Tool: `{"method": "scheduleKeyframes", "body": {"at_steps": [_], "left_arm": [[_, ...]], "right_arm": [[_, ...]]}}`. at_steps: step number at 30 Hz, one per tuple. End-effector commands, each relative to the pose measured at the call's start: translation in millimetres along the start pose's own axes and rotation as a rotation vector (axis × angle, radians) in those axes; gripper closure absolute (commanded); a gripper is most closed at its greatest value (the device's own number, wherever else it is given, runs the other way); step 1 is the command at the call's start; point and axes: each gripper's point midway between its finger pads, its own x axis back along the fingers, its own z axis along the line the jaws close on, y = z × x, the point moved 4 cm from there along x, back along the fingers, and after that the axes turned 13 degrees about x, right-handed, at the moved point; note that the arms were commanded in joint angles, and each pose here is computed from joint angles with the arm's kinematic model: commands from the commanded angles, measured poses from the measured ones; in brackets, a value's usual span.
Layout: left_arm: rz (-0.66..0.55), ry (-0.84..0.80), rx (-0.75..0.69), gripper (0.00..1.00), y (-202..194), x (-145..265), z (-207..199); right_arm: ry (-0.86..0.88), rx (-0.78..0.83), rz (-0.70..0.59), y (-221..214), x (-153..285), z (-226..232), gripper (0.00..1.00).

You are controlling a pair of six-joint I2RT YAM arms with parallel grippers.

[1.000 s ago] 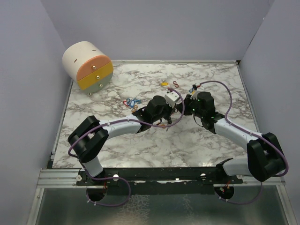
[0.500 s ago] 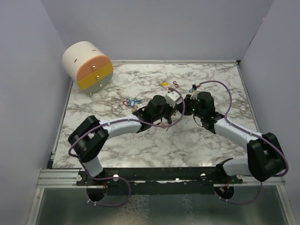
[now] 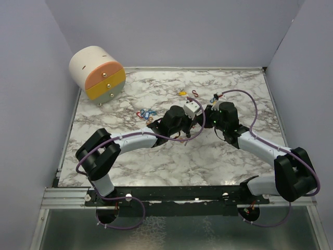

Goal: Put the keys on the keyring

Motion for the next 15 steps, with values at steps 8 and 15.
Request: {"method": "scheduleKeyframes", "body": {"at_steps": [8,15], "left_arm": [[-0.011,-0.043,0.016,1.00,3.3,-2.2,-6.4],[-0.011,-0.038,0.017,1.00,2.7,-0.5,-5.0]], "right_arm": [[-0.026,-0.054,-0.070,15.1,5.5,0.4,0.84],[-0.041,-0.059,-0.083,16.9,8.9,-0.8,0.77]]}}
